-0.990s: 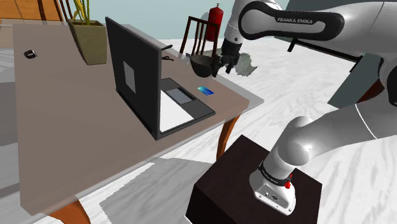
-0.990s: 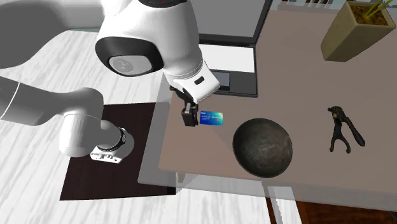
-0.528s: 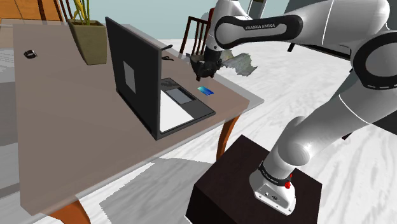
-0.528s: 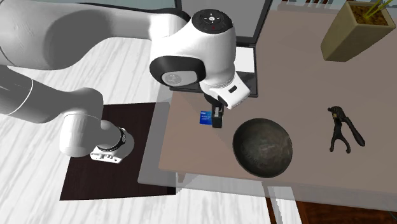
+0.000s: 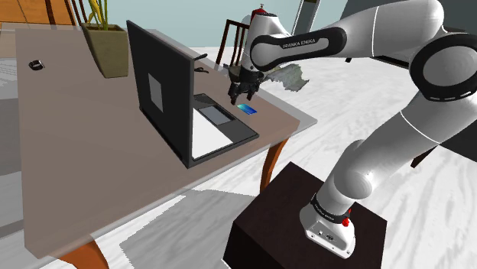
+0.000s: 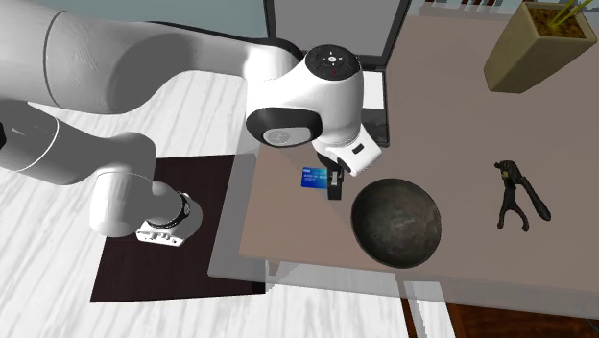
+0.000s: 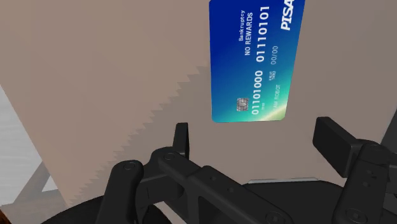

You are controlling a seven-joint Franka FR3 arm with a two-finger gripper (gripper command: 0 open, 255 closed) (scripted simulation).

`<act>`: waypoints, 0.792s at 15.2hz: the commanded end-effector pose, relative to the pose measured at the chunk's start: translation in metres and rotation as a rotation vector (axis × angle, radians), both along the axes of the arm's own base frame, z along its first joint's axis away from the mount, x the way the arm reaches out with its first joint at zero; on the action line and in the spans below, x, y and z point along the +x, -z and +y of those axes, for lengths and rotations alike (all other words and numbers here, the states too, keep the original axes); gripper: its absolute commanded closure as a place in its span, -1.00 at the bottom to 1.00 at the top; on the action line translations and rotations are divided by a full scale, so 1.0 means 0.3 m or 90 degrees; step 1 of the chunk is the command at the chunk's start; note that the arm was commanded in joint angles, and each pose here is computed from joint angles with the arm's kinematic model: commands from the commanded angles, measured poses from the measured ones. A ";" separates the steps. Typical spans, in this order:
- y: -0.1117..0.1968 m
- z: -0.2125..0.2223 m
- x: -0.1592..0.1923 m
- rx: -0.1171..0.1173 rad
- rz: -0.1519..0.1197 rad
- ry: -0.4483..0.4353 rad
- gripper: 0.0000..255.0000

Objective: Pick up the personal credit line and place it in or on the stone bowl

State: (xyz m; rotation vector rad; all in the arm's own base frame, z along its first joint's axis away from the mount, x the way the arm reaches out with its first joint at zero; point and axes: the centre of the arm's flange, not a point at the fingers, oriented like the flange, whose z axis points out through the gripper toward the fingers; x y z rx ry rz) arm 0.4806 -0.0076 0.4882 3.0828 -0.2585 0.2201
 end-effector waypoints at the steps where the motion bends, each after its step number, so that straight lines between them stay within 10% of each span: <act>1: 0.018 0.000 -0.002 0.000 0.000 0.000 -1.00; 8: 0.018 0.000 -0.002 0.000 0.000 0.000 -1.00; 9: 0.018 0.000 -0.002 0.000 0.000 0.000 1.00; 12: 0.018 0.000 -0.001 0.000 0.000 0.000 1.00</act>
